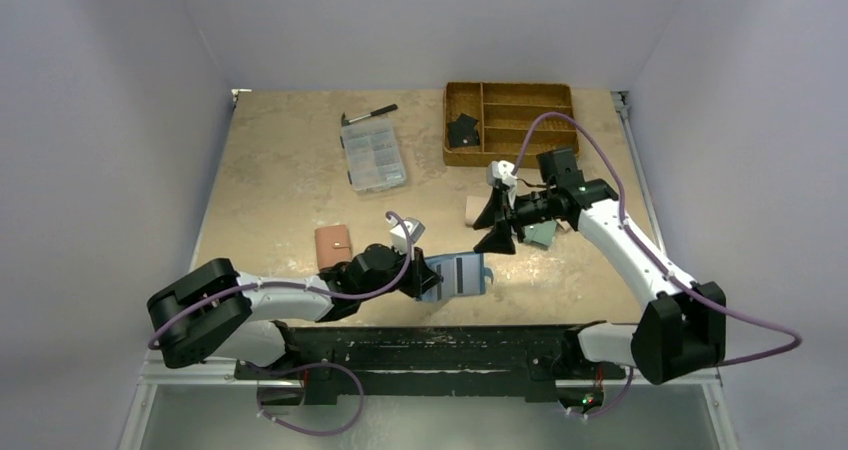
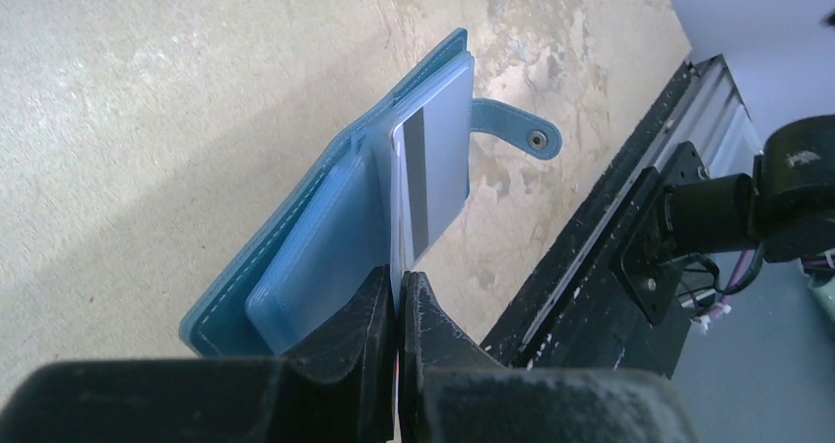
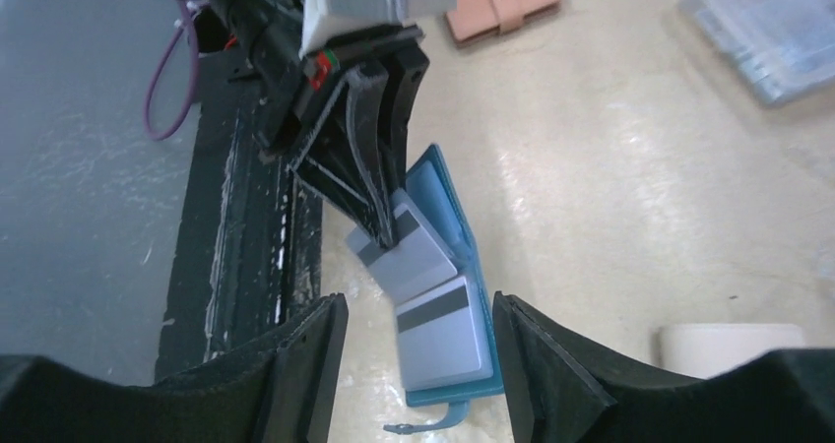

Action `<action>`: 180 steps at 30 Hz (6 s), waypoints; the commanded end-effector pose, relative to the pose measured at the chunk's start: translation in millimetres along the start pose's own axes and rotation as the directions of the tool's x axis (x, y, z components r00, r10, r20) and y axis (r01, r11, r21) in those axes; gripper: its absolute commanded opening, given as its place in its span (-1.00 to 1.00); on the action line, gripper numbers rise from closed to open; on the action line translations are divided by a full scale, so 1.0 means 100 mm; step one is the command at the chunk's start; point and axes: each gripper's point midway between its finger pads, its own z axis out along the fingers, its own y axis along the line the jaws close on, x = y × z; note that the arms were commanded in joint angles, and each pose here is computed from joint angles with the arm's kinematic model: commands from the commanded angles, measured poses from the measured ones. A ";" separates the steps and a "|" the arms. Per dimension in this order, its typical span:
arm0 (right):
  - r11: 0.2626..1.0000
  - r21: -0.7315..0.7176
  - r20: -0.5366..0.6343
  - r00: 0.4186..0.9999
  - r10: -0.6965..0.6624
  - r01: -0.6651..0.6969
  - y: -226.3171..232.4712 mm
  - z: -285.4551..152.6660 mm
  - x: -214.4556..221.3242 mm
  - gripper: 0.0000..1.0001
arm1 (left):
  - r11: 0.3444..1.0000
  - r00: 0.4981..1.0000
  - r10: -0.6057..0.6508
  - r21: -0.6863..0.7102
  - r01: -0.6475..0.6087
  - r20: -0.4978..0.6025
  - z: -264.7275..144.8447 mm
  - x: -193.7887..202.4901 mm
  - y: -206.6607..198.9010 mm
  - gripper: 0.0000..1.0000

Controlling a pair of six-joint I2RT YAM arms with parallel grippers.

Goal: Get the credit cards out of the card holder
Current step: Pick up the card holder from the center of the board, then remove the credit card from the card holder, then place the credit card in the storage box, then remove the credit card from the card holder.

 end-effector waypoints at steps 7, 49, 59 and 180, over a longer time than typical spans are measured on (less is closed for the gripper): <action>0.988 -0.149 -0.115 0.993 0.021 -0.038 0.20 0.41 0.38 0.27 | 0.984 0.991 -0.019 0.176 -0.005 0.134 -0.13 -0.21 -0.28 -1.00; 0.925 -0.289 -0.234 0.955 0.181 -0.246 0.34 0.74 0.59 -0.12 | 0.925 0.960 0.045 0.350 -0.145 0.278 -0.41 -0.37 -0.60 -1.00; 0.914 -0.315 -0.219 0.957 0.190 -0.254 0.37 0.74 0.53 -0.78 | 0.925 0.959 0.023 0.358 -0.127 0.281 -0.44 -0.35 -0.58 -1.00; 0.977 -0.211 -0.095 0.995 -0.043 0.022 0.11 0.17 0.56 -0.06 | 0.976 0.983 -0.121 0.166 0.143 -0.136 0.47 -0.07 0.00 -1.00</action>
